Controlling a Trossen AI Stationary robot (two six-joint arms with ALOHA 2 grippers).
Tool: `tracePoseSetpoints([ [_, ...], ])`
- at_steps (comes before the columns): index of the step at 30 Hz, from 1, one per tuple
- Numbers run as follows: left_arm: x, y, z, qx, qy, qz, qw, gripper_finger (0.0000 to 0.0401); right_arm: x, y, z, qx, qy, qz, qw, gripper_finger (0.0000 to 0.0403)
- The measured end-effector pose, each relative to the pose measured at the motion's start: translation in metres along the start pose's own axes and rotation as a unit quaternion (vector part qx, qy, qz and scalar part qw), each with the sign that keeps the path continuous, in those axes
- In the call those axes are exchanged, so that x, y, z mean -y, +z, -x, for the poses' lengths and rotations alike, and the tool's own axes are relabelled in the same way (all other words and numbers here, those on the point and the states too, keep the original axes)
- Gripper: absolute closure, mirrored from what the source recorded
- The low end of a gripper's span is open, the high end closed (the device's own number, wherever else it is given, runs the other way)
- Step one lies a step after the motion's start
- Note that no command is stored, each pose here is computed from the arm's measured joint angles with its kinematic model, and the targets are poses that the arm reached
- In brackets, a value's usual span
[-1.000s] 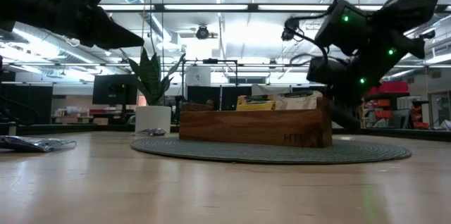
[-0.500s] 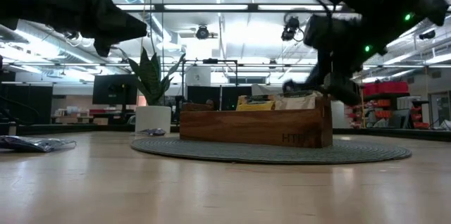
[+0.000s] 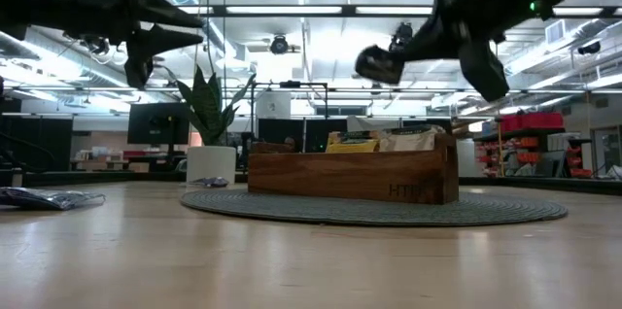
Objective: Pick & Place Tea
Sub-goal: Put the dark blue tea bag into the left section of the wooden organizer
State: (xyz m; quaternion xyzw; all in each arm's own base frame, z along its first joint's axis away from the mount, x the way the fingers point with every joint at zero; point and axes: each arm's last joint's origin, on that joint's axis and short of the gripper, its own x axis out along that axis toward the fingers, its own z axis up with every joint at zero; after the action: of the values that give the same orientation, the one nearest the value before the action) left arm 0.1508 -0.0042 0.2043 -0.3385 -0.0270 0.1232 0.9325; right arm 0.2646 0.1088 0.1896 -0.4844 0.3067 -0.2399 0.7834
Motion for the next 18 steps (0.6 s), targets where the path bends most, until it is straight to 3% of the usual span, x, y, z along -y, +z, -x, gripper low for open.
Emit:
tracePoseSetpoints([
  [8, -0.001, 0.005, -0.001, 0.003, -0.018, 0.107, 0.994, 0.0226, 0.004, 0.014, 0.007, 0.058, 0.003, 0.091, 0.994, 0.0403],
  [18, -0.001, -0.001, -0.013, -0.009, -0.023, 0.146, 0.989, 0.0188, 0.012, 0.022, 0.003, 0.106, -0.005, 0.178, 0.978, 0.0403],
])
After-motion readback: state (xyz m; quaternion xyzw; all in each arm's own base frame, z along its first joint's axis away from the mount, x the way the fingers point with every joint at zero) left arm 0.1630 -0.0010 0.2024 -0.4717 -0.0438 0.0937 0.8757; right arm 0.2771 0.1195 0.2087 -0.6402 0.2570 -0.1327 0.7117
